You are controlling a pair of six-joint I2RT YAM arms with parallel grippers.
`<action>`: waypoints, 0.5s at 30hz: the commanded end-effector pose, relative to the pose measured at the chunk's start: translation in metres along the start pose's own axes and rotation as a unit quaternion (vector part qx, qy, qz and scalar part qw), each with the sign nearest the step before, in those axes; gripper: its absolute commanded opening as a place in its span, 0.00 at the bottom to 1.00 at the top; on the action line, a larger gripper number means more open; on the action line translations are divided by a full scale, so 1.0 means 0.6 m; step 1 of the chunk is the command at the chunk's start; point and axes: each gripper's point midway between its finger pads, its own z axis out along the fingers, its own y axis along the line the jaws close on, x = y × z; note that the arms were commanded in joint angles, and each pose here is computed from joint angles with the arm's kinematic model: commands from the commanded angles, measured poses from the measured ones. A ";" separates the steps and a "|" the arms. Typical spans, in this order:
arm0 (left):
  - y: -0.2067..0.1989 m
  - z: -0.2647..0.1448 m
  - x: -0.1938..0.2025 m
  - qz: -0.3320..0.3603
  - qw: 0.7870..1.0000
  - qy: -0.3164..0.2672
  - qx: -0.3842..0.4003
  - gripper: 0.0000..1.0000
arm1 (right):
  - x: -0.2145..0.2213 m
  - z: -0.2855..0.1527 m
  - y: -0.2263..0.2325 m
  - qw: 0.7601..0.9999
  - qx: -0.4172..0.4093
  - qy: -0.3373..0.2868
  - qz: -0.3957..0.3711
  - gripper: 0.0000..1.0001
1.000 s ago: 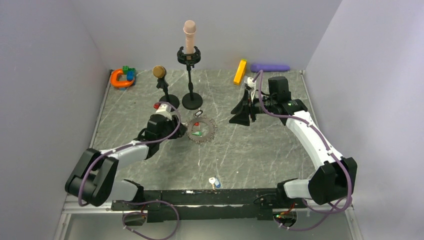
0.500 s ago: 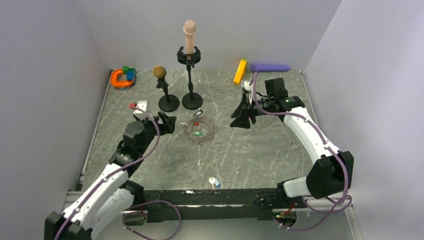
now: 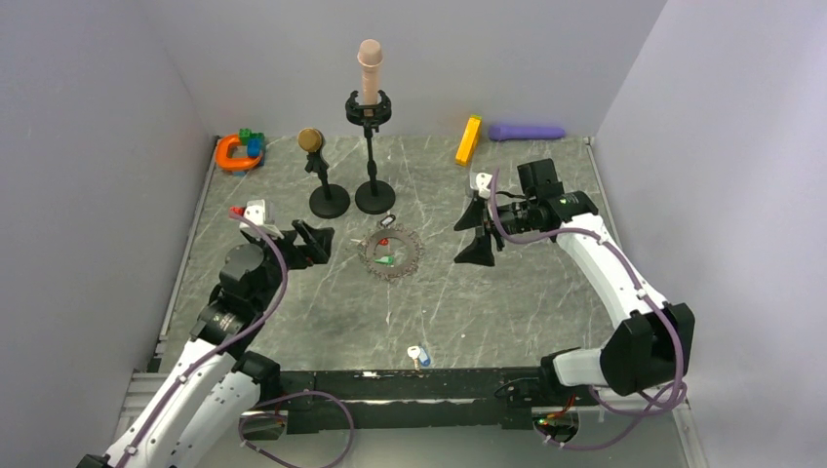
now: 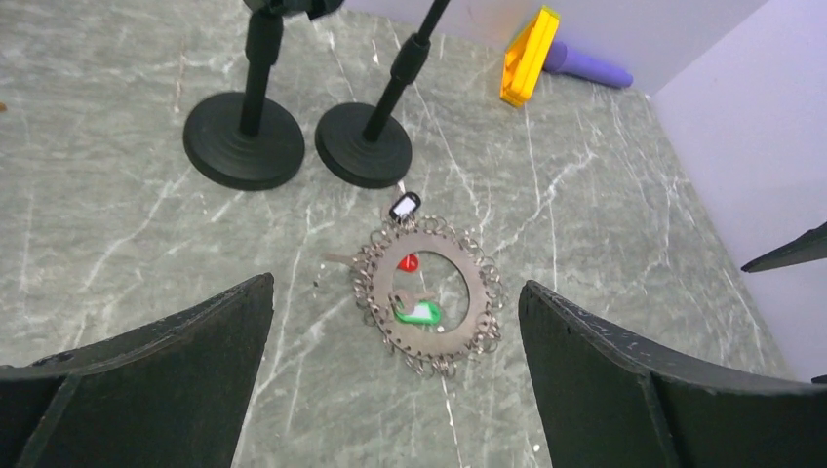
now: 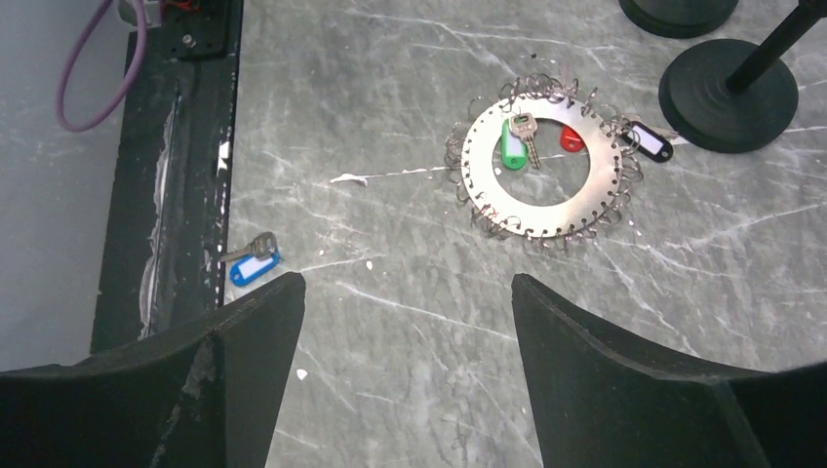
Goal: Put the keys on the keyring
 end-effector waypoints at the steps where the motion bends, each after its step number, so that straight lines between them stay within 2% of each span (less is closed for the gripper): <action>1: -0.020 0.000 0.003 -0.024 0.999 0.025 0.019 0.99 | -0.008 -0.009 0.014 0.998 0.001 -0.005 -0.063 0.83; 4: -0.026 0.001 0.002 -0.023 0.999 0.032 0.025 0.99 | -0.007 -0.013 0.014 0.998 0.008 0.005 -0.056 0.86; 5: -0.028 0.000 0.000 -0.022 0.999 0.035 0.025 0.99 | -0.006 -0.015 0.015 0.999 0.010 0.008 -0.051 0.99; 9: -0.022 -0.005 0.003 -0.008 0.998 0.056 0.011 0.99 | -0.006 -0.022 0.006 0.998 0.039 0.017 -0.041 1.00; 15: -0.011 -0.019 0.017 -0.006 0.997 0.072 0.000 0.99 | -0.001 -0.046 -0.038 0.989 0.140 0.043 -0.020 1.00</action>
